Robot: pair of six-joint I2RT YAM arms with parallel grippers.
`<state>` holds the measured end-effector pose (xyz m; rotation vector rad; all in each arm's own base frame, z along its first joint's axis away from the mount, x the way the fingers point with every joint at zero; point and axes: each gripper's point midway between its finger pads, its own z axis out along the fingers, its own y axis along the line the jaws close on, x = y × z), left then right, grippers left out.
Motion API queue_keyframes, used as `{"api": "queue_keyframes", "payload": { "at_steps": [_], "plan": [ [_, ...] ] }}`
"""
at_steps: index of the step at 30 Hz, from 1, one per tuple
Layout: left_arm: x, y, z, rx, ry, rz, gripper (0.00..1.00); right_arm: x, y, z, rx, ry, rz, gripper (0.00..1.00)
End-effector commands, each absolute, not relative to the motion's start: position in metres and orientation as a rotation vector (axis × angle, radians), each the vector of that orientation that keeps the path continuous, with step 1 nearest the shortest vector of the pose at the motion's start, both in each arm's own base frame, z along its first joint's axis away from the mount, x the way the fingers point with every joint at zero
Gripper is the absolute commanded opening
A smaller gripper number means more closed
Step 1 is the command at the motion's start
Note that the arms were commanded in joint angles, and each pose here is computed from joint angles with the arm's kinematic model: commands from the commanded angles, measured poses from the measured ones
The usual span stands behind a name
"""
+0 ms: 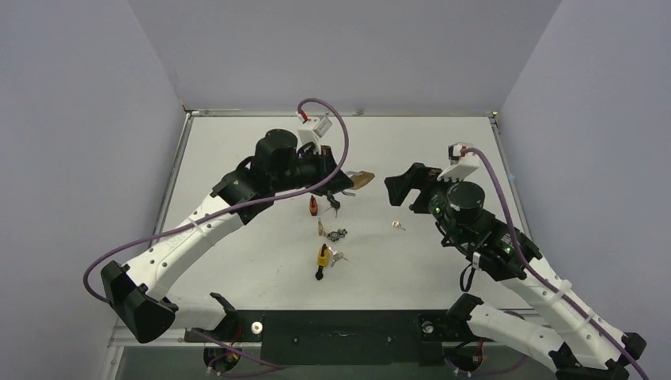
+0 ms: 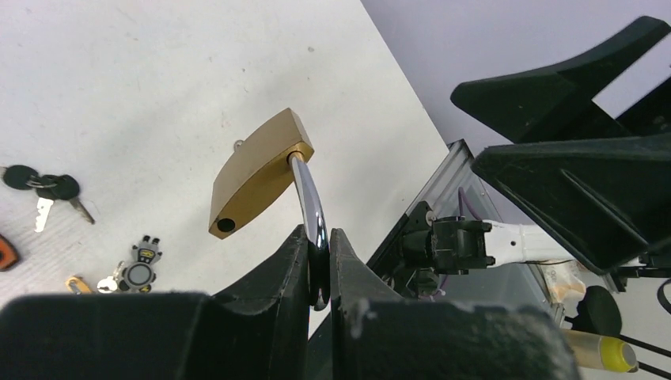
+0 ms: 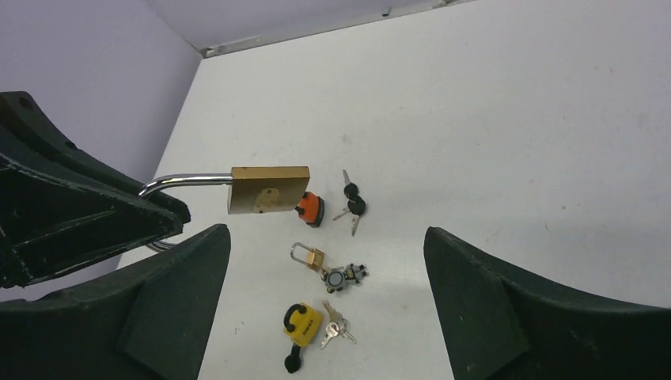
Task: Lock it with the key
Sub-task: Lock the lock.
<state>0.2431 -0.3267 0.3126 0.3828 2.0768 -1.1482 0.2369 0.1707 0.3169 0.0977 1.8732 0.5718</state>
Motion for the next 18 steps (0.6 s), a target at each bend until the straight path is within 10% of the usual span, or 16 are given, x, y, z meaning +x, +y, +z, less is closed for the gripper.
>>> {"api": "queue_keyframes", "payload": {
  "at_steps": [1,18],
  "plan": [
    [0.246,-0.325,0.411,0.458,1.807,-1.177,0.0,0.245,0.183,0.366,-0.03,1.721,0.818,0.88],
    [0.237,-0.325,0.532,0.42,1.604,-1.437,0.0,0.228,0.19,0.494,-0.246,1.034,1.472,0.9]
  ]
}}
